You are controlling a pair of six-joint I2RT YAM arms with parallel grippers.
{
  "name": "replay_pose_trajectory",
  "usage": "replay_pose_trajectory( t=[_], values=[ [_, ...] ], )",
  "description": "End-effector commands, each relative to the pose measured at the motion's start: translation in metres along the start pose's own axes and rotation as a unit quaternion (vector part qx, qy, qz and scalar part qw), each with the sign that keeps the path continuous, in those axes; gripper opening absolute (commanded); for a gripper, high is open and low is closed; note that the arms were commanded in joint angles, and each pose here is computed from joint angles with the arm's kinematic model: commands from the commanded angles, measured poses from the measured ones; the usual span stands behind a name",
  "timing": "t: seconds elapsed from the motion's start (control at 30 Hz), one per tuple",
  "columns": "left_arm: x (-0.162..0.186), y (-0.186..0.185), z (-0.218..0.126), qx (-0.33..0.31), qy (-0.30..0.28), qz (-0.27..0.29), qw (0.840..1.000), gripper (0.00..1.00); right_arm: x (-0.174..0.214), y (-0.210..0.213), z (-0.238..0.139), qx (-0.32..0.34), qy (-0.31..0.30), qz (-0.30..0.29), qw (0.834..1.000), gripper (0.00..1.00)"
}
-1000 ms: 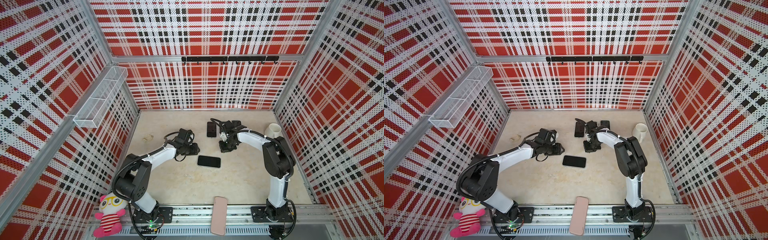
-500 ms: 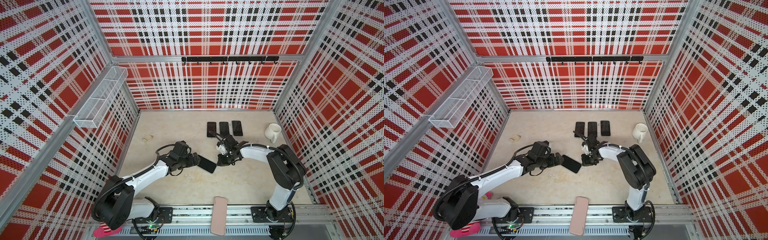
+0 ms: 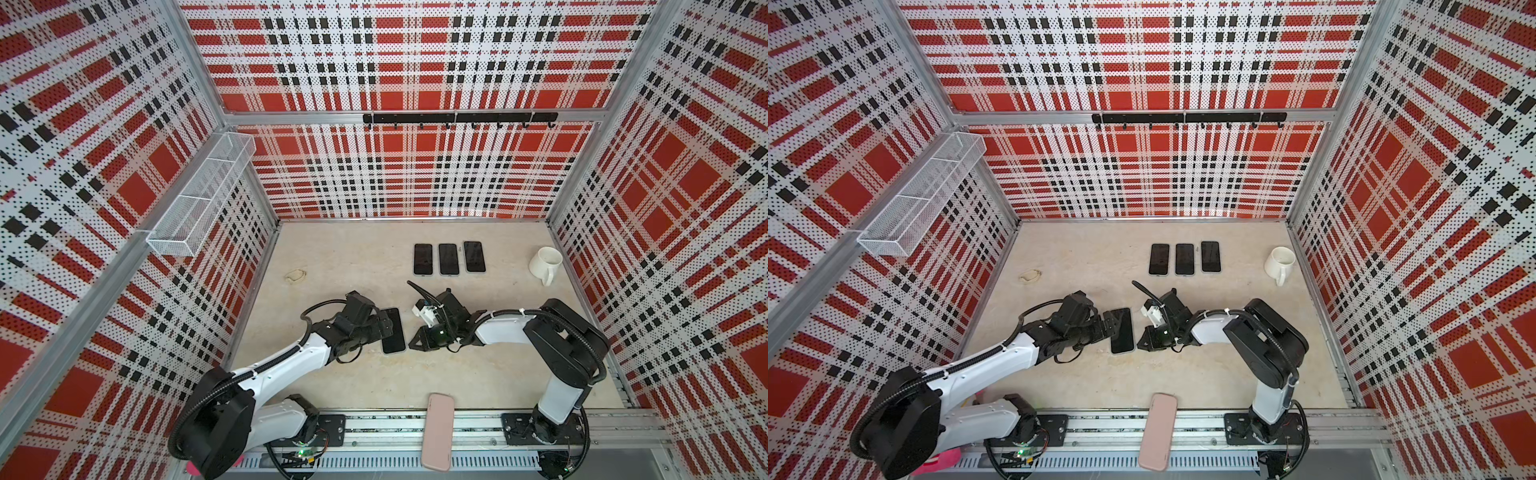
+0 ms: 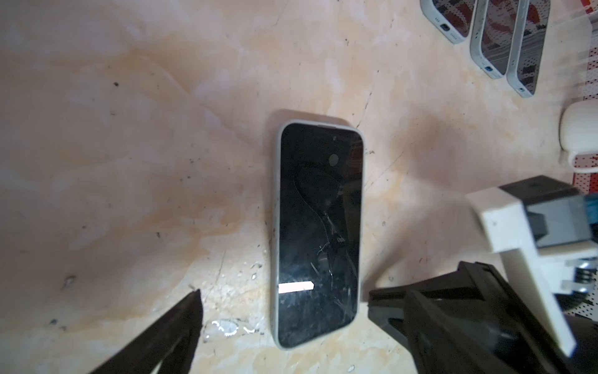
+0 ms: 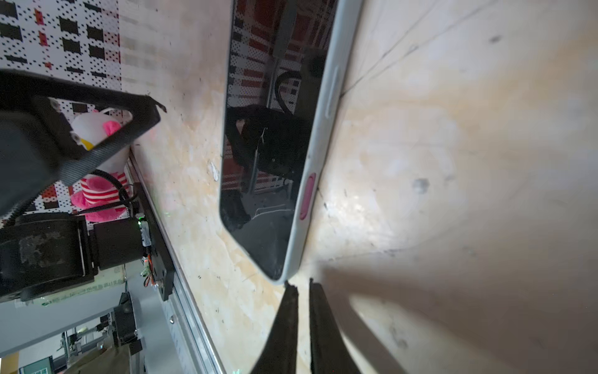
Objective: Put the phone into the phone case
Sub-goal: 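Release the cased phone with left and raise both grippers away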
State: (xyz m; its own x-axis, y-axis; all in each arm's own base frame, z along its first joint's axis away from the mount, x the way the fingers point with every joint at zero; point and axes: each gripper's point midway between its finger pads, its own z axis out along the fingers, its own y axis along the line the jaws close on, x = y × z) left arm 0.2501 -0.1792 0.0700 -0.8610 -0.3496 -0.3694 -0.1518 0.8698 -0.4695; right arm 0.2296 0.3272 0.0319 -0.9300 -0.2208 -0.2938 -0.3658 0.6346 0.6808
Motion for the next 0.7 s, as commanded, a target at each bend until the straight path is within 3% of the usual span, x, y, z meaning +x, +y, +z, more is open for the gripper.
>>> replay_pose_trajectory(
  t=[0.0,0.33,0.67],
  values=[
    [0.005,0.006,0.005,-0.039,-0.003,0.003,0.999,0.98,-0.025,-0.004,-0.024,0.036,-0.051,-0.015,0.998,0.13],
    [0.018,0.0,0.026,-0.118,0.012,0.029,0.993,0.98,-0.025,-0.042,-0.073,0.097,-0.087,-0.004,0.992,0.2],
    [0.027,-0.012,0.043,-0.175,0.029,0.082,0.981,0.98,-0.018,-0.055,-0.077,0.101,-0.085,0.002,0.991,0.23]
  ],
)
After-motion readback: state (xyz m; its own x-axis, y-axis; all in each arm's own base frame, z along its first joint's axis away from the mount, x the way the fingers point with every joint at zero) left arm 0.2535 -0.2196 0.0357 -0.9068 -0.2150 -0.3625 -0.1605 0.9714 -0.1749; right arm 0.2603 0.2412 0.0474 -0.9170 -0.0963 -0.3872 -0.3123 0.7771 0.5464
